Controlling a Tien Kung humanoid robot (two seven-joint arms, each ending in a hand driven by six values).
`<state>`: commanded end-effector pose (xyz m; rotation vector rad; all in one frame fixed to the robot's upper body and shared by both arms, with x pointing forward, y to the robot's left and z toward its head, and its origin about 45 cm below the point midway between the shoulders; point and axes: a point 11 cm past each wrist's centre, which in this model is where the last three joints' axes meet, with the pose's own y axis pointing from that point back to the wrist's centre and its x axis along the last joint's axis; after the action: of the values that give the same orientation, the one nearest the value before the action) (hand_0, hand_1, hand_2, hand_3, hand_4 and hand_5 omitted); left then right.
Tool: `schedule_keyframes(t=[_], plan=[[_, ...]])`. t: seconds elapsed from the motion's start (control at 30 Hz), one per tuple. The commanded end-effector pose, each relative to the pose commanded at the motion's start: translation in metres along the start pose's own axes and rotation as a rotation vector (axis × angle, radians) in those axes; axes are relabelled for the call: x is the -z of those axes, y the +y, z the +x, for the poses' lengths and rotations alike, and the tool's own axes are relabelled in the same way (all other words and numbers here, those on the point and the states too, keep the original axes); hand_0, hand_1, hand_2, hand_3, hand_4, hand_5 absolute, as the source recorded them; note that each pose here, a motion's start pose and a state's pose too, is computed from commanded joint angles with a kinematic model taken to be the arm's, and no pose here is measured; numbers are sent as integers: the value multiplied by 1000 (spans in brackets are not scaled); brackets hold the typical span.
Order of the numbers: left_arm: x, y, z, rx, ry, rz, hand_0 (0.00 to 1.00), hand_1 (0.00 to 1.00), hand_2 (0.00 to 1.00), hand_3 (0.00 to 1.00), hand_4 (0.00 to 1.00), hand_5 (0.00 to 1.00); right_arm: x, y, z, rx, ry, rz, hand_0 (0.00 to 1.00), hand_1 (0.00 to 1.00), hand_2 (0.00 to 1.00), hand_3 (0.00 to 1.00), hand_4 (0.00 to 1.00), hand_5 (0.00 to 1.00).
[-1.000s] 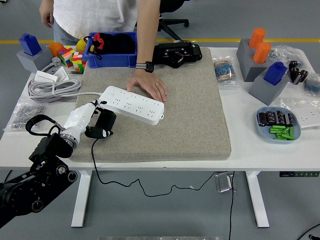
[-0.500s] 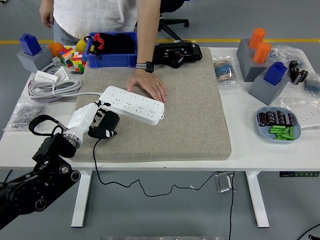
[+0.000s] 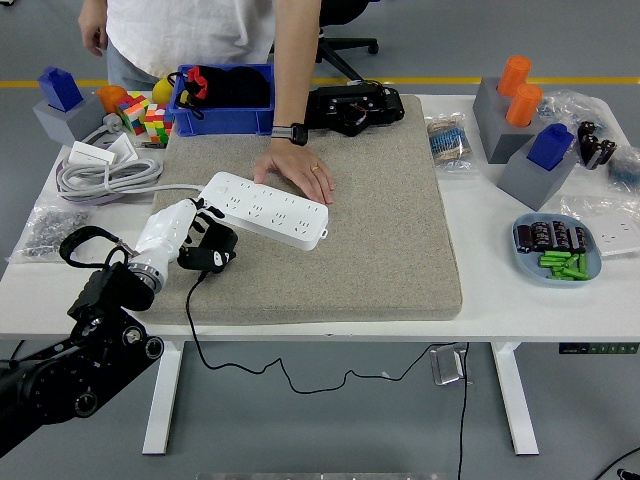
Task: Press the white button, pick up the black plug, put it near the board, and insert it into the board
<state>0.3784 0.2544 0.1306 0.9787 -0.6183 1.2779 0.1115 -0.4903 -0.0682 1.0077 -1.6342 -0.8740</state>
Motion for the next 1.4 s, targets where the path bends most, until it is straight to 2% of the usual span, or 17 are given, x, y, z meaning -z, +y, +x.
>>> schedule_keyframes(t=[0.03, 0.2, 0.23, 0.4, 0.43, 0.8, 0.83, 1.0, 1.03, 1.2, 1.23, 1.4], plan=[[1, 0, 0, 3, -4, 3, 360, 516, 521, 588, 721, 2, 0, 0, 0, 0, 0, 0, 766, 646, 631, 610, 667, 427], [3, -1, 0, 15, -52, 29, 360, 516, 521, 588, 721, 2, -1, 0, 1, -2, 1, -2, 766, 646, 631, 610, 667, 427], [4, -1, 0, 19, -57, 34, 415, 596, 620, 607, 741, 2, -1, 0, 1, -2, 1, -1, 766, 645, 631, 611, 666, 426], [5, -1, -1, 28, -58, 42, 415, 596, 620, 607, 741, 2, 0, 0, 0, -1, -1, 0, 766, 645, 631, 611, 666, 426], [4, -1, -1, 28, -57, 41, 496, 678, 675, 639, 764, 2, 0, 0, 0, 0, -1, 1, 766, 646, 631, 612, 666, 425], [3, -1, -2, 26, -66, 38, 461, 646, 646, 615, 768, 2, 0, 0, 0, -3, -3, 5, 766, 645, 631, 612, 666, 425], [3, -1, -2, 26, -67, 38, 376, 479, 472, 555, 628, 2, 0, 0, 0, -3, -3, 5, 766, 645, 631, 611, 665, 424], [1, 0, -1, 19, -64, 30, 376, 479, 472, 555, 628, 2, 1, 0, 1, -6, -5, 10, 766, 645, 631, 611, 665, 424], [1, 0, -1, 17, -64, 27, 256, 265, 303, 431, 519, 2, 1, 0, 1, -7, -5, 11, 766, 645, 631, 610, 665, 423], [-1, -1, -1, 17, -68, 24, 256, 265, 303, 431, 519, 2, 1, 0, 1, -9, -6, 14, 766, 645, 631, 610, 665, 423], [0, -1, -1, 19, -66, 25, 252, 212, 250, 382, 434, 2, 2, 0, 1, -9, -7, 16, 766, 644, 631, 610, 664, 422], [-1, -1, -1, 17, -62, 22, 252, 212, 250, 382, 434, 2, 2, 0, 2, -14, -11, 21, 766, 644, 631, 610, 664, 422]])
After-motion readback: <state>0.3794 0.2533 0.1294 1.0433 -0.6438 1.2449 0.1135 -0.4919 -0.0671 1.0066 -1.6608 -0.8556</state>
